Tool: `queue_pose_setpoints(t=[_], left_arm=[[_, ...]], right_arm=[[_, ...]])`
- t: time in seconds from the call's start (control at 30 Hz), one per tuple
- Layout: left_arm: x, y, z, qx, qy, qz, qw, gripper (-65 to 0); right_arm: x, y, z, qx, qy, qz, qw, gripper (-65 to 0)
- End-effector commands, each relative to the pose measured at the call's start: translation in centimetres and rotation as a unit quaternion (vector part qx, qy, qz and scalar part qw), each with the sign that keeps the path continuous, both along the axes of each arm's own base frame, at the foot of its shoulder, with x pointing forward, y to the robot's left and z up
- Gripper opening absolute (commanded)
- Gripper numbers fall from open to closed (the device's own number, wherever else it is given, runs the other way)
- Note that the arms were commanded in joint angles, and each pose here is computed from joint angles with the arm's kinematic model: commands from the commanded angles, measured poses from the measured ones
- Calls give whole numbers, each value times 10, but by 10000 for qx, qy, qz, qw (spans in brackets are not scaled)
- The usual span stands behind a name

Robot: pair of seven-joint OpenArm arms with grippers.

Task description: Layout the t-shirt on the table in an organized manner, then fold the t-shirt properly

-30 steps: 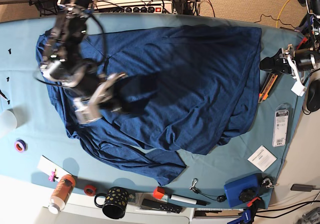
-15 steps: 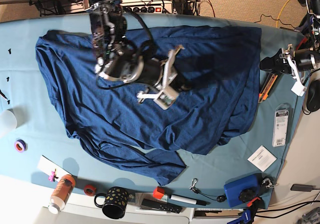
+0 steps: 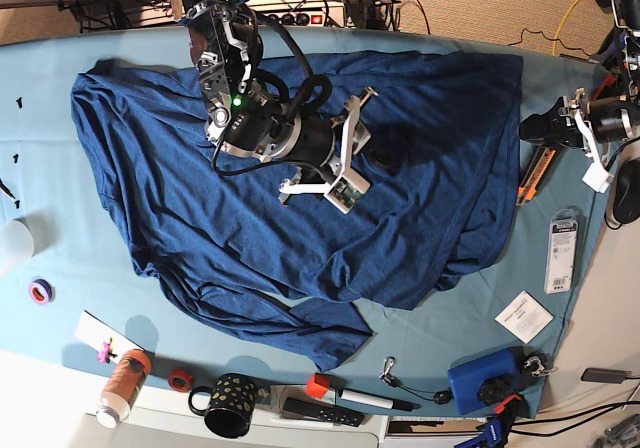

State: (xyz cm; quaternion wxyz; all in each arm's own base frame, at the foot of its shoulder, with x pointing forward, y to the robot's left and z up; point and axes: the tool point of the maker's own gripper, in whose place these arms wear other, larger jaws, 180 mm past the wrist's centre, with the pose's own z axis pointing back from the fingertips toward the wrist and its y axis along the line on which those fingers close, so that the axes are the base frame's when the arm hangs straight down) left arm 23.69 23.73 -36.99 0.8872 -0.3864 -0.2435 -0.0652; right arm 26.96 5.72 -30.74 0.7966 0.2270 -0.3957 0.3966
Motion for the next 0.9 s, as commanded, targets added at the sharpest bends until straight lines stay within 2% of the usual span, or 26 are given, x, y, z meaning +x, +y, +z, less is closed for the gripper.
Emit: queue_pose_setpoints(t=[0.0,0.17,0.27,0.37,0.53,0.7,0.77,0.87], left_arm=[[11,7,15,17,-237,53,9997,-430],[10,-6,10,-179,-238,76,9995,-430],[11,-21,7,-412,-262,105,9988,-423],[21,-35,11,-586,-405,78,9974,-385],[45,-60,47,-528,-1051,-407,9922,-385],[53,-94,94,-437,-1929,-969,9754,-385],[48,-110,101,-451,-2064,-1235,9696,-386],[38,-138,97,-625,-1995,-1586,9650,-385]], right_arm=[[6,6,17,242,-243,31,9994,-418],[11,4,23,385,-342,-73,9986,-418],[27,-19,23,412,-295,-623,9968,-418],[44,-52,25,419,-325,-1154,9919,-418],[57,-109,24,645,-160,-2041,9767,-418],[40,-165,3,729,210,-2868,9550,-418],[29,-184,-6,750,367,-3112,9467,-418],[11,-201,-11,955,532,-3219,9404,-418]])
